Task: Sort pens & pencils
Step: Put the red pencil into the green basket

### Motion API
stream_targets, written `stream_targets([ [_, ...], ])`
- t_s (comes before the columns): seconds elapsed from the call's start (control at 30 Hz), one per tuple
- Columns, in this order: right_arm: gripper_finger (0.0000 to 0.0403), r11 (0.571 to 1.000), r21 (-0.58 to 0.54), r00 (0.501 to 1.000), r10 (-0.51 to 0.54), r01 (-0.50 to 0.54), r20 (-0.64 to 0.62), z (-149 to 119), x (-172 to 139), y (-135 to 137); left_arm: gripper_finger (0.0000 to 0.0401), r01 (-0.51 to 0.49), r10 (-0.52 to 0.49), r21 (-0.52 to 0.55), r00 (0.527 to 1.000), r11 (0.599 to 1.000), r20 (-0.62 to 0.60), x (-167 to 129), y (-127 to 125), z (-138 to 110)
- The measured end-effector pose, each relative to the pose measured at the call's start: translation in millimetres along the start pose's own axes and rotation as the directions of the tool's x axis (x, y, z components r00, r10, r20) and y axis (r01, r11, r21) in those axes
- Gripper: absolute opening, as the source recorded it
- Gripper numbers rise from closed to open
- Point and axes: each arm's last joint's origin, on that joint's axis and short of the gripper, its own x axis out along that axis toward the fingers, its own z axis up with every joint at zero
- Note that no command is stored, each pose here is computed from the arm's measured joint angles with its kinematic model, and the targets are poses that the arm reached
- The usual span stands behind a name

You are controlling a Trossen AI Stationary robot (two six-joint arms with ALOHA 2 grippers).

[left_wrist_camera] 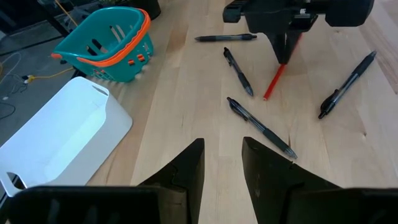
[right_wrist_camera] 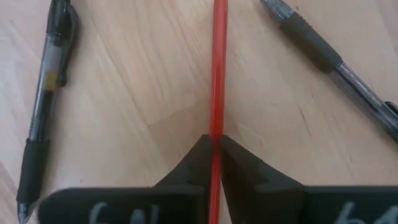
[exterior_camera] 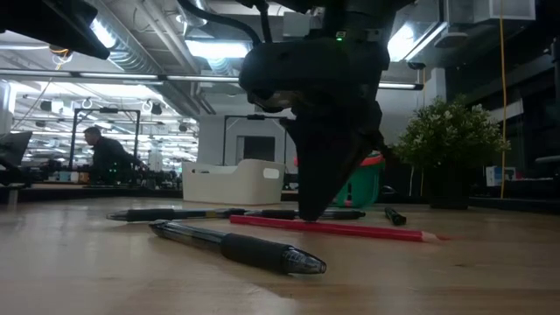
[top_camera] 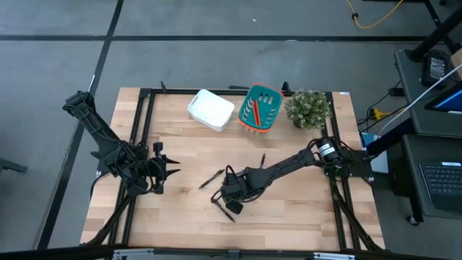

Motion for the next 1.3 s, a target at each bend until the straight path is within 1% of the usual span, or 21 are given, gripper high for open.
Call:
stream_targets([
  [0.23,0.0089,1.0,-0.001,1.0,0.004,-0.004,0.001,0,-1,0,0.0102,0.0,0.0,0.0,1.0,1.0,0.0,0,0,0],
  [0.4,0.0111,1.0,-0.017,1.0,0.005,-0.005,0.001,0,-1,0,0.0102,0.0,0.0,0.0,1.0,1.0,0.0,0,0,0],
  [0.53,0.0111,0.999,-0.045,1.0,0.012,-0.012,0.009,2,-1,1,0.0102,0.0,0.0,0.0,1.0,1.0,0.0,0,0,0],
  [0.67,0.0103,0.999,-0.039,1.0,0.015,-0.014,0.014,4,0,-2,0.0102,0.0,0.0,0.0,1.0,1.0,0.0,0,0,0],
  [0.87,0.0093,0.999,-0.027,0.999,0.026,-0.025,0.029,5,9,-8,0.0102,0.0,0.0,0.001,1.0,1.0,0.0,0,0,0],
  [1.1,0.0086,0.999,-0.029,0.999,0.039,-0.039,0.02,5,11,-10,0.0102,0.0,0.0,0.001,1.0,1.0,0.0,0,0,0],
  [1.23,0.0086,0.998,-0.033,0.998,0.062,-0.062,-0.003,4,11,-10,0.0102,0.0,0.0,0.001,1.0,1.0,0.0,0,0,0],
  [1.3,0.0086,0.997,-0.016,0.997,0.076,-0.076,-0.022,4,12,-10,0.0102,0.0,0.0,0.001,1.0,1.0,0.0,0,0,0],
])
